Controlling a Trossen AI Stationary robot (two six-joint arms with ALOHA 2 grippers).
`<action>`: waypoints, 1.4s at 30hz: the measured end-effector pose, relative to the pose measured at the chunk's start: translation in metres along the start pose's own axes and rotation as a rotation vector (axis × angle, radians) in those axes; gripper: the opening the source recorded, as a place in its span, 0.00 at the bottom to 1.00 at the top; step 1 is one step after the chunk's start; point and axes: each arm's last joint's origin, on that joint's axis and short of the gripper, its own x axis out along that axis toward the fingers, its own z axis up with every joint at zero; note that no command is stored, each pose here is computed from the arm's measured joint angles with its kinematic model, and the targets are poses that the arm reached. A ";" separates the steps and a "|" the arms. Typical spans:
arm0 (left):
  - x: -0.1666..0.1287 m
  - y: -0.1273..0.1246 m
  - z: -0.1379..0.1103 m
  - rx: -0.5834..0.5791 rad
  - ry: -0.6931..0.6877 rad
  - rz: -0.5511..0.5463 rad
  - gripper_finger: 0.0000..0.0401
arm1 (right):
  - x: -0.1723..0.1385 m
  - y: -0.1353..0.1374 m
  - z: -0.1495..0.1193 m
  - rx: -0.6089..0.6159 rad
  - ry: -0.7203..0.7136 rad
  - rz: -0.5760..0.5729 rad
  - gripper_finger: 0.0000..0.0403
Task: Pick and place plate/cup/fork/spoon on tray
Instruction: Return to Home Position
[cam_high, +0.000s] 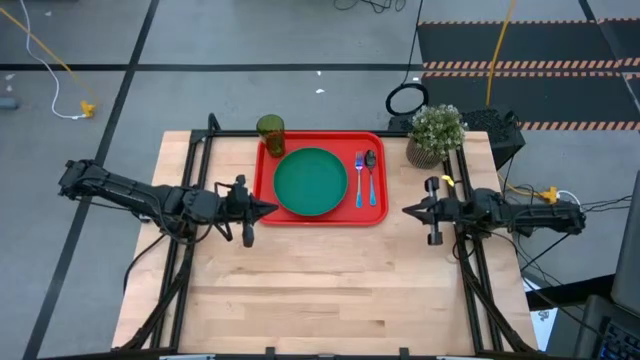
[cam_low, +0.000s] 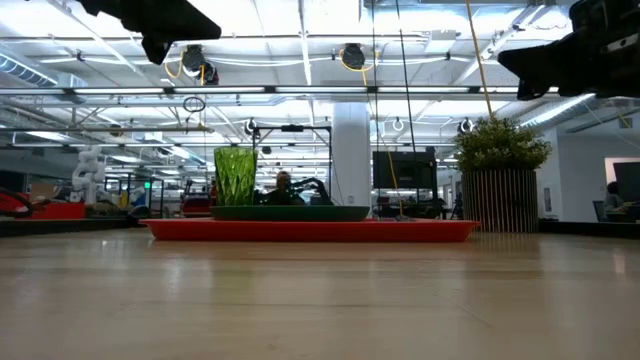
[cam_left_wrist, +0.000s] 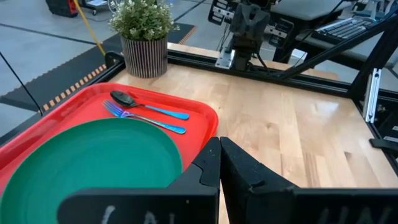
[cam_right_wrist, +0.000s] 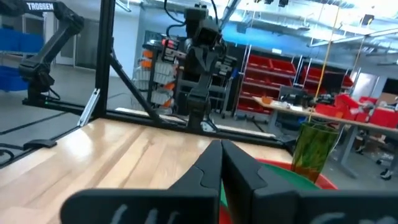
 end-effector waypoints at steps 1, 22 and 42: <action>0.000 0.000 0.000 0.001 0.003 0.000 0.00 | -0.002 0.000 0.000 -0.004 -0.006 -0.001 0.00; 0.000 0.001 -0.002 0.021 0.021 0.005 0.00 | -0.005 0.002 -0.015 0.085 0.150 -0.005 0.00; 0.002 0.018 -0.095 -0.067 -0.102 -0.142 0.00 | -0.004 0.001 -0.008 0.082 0.080 -0.018 0.00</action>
